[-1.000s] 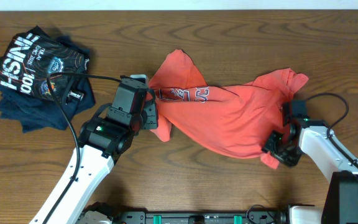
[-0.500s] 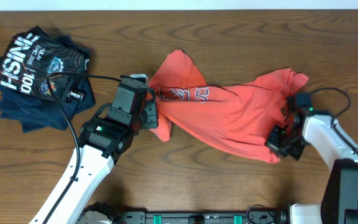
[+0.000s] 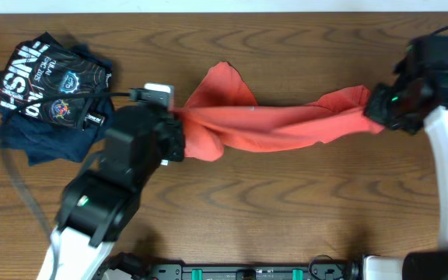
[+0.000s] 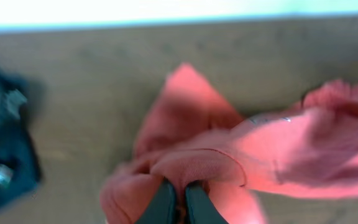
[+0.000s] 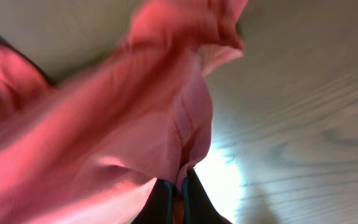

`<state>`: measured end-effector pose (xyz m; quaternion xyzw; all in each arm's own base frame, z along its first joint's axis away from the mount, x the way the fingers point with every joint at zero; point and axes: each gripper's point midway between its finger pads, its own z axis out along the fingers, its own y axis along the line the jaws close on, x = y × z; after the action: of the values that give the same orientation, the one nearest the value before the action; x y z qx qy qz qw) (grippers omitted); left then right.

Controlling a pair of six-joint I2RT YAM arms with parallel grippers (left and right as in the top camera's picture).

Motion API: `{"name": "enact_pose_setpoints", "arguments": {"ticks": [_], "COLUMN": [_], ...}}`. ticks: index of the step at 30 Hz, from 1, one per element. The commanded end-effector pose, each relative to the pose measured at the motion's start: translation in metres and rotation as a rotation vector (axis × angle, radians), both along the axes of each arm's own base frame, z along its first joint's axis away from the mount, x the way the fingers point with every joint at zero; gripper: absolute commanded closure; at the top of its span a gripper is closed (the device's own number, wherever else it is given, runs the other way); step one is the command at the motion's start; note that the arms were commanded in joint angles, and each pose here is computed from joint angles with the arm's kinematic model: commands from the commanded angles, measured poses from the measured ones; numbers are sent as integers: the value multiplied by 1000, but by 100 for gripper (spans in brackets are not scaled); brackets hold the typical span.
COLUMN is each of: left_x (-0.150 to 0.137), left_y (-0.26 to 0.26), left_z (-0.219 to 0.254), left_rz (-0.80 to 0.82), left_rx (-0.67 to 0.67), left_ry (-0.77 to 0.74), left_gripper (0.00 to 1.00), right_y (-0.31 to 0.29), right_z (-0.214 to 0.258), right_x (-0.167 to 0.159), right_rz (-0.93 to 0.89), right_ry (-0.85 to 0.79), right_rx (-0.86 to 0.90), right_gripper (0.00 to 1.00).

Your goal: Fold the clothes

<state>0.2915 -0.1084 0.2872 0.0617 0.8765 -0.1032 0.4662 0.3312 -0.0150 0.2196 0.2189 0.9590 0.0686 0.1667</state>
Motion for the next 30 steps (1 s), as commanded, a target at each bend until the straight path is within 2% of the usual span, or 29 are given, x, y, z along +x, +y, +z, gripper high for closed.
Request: {"name": "enact_pose_setpoints", "arguments": {"ticks": [1, 7, 13, 17, 21, 25, 30], "left_x": [-7, -32, -37, -26, -4, 21, 52], "left_y": [25, 36, 22, -4, -22, -40, -59], "left_z": [60, 115, 96, 55, 4, -55, -131], "left_rz": [67, 78, -4, -109, -144, -168, -184], "left_rx": [43, -25, -32, -22, 20, 62, 97], "left_ry": [-185, -328, -247, -74, 112, 296, 468], "left_gripper": [94, 94, 94, 94, 94, 94, 94], "right_y": [-17, -30, -39, -42, -55, -75, -83], "right_z": [63, 124, 131, 116, 92, 57, 5], "right_x": [-7, -32, -43, -33, -19, -1, 18], "right_rz": [-18, -71, -101, -102, -124, -153, -139], "right_ry": [-169, -336, -349, -288, -192, -57, 105], "right_rx": [-85, -168, -217, -225, -277, -354, -349], "right_gripper": [99, 99, 99, 99, 99, 99, 99]}}
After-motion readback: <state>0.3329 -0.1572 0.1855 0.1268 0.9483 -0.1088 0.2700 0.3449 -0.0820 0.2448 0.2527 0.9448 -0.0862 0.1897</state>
